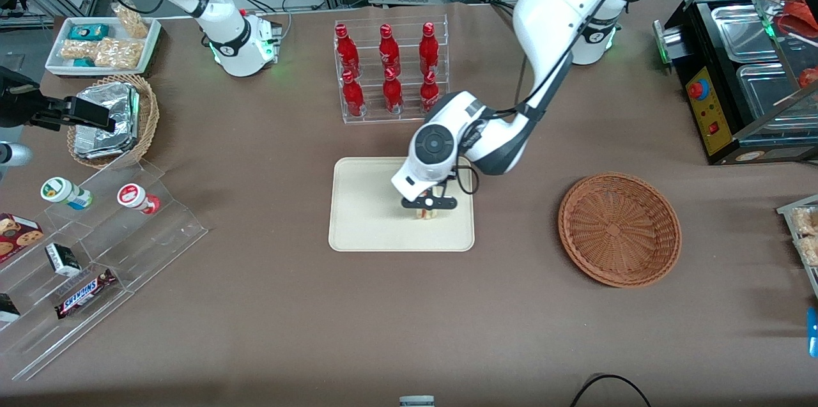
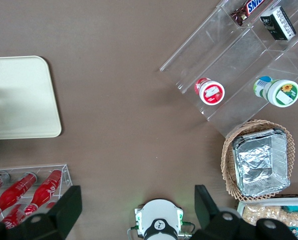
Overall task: Place sandwich from basket to tray
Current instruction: 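Lower the sandwich onto the tray and open the left gripper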
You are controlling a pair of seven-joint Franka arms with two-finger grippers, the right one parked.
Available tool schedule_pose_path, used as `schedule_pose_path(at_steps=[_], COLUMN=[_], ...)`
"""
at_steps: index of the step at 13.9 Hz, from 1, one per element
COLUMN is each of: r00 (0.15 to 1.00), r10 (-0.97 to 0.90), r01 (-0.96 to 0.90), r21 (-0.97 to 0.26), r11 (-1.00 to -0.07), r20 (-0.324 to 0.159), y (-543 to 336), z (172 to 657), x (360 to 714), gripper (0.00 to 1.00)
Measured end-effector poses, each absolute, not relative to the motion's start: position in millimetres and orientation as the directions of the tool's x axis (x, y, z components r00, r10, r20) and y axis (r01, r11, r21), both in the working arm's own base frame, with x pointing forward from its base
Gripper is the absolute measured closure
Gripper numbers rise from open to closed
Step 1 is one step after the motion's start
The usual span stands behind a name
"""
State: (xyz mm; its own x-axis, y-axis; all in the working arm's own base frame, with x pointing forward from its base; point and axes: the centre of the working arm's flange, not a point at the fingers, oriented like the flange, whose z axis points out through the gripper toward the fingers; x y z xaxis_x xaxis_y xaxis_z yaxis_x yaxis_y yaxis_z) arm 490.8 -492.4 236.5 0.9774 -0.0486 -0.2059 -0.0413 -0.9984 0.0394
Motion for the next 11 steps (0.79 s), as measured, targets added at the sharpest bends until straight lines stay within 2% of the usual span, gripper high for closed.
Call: schedule_pose_path(at_steps=[2, 5, 9, 11], r00=[0.978, 0.981, 0.983, 0.985], r10=[-0.045, -0.007, -0.001, 0.004], r01=[-0.041, -0.006, 0.003, 0.009], r21=[0.022, 0.007, 0.020, 0.028], r11=[-0.999, -1.000, -1.000, -1.000], r20=[-0.206, -0.192, -0.181, -0.172], y=[-494.9, -496.5, -503.8, -505.6], z=[228.3, 224.0, 224.8, 230.5], x=[487.9, 494.6, 500.5, 504.1], gripper=[0.83, 0.73, 0.35, 0.19])
